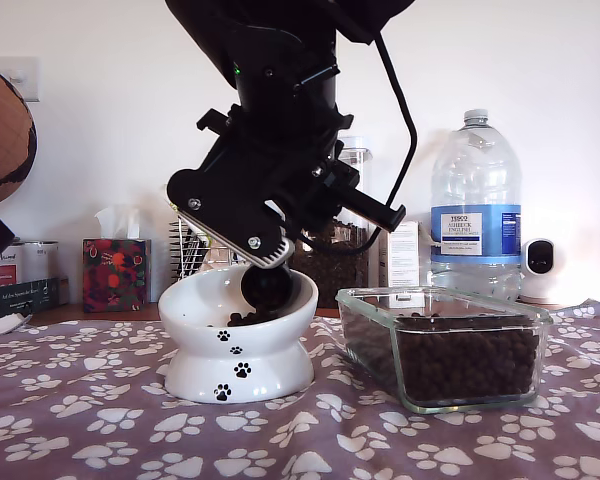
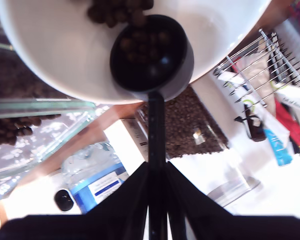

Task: Measure one spoon of cat food and pour it into the food bowl

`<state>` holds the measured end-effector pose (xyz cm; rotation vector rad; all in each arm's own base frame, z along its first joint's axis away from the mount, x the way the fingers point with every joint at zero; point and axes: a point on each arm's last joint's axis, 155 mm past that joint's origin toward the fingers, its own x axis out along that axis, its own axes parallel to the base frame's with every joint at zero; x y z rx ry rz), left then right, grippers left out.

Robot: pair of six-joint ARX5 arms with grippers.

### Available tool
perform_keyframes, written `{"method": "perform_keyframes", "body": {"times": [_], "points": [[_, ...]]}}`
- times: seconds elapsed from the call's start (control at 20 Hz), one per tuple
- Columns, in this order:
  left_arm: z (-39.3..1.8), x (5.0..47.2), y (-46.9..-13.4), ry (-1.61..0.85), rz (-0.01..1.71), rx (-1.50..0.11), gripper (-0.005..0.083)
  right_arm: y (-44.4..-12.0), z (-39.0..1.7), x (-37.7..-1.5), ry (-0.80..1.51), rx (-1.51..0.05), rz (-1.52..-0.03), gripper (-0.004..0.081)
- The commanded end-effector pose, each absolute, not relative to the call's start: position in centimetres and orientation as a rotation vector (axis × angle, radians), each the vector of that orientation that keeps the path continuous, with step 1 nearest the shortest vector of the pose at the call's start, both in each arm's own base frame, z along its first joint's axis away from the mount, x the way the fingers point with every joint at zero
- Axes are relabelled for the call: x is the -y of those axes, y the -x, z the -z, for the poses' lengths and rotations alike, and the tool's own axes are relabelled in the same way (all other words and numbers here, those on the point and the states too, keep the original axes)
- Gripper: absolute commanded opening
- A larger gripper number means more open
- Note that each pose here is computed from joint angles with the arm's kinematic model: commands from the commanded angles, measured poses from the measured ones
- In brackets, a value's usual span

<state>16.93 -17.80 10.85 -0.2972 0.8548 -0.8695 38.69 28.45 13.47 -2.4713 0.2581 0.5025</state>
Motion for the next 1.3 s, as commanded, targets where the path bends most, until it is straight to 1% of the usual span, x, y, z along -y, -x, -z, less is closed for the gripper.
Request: {"method": "perform_keyframes", "body": {"times": [0.0, 0.2, 0.45, 0.7, 0.95, 1.25], "points": [[-10.7, 17.8, -17.1, 0.291, 0.865, -0.855, -0.0019, -39.4, -13.0, -27.8, 2.47, -0.297, -0.49, -0.0012], [-10.6, 17.7, -17.2, 0.288, 0.856, -0.855, -0.0019, -39.7, -13.4, -28.3, 2.375, -0.28, -0.459, -0.0012], [-10.6, 17.7, -17.2, 0.288, 0.855, -0.856, -0.0019, -39.5, -12.9, -28.1, 2.202, -0.326, -0.438, -0.0012], [-10.6, 17.7, -17.2, 0.288, 0.855, -0.856, -0.0019, -38.3, -11.0, -27.5, 2.052, -0.402, -0.504, -0.0012], [-10.6, 17.7, -17.2, 0.288, 0.856, -0.856, -0.0019, -37.5, -10.8, -27.8, 1.849, -0.426, -0.564, -0.0012], [-10.5, 17.7, -17.2, 0.288, 0.855, -0.857, -0.0019, -38.4, -11.2, -25.9, 1.636, -0.511, -0.47, -0.0012]]}}
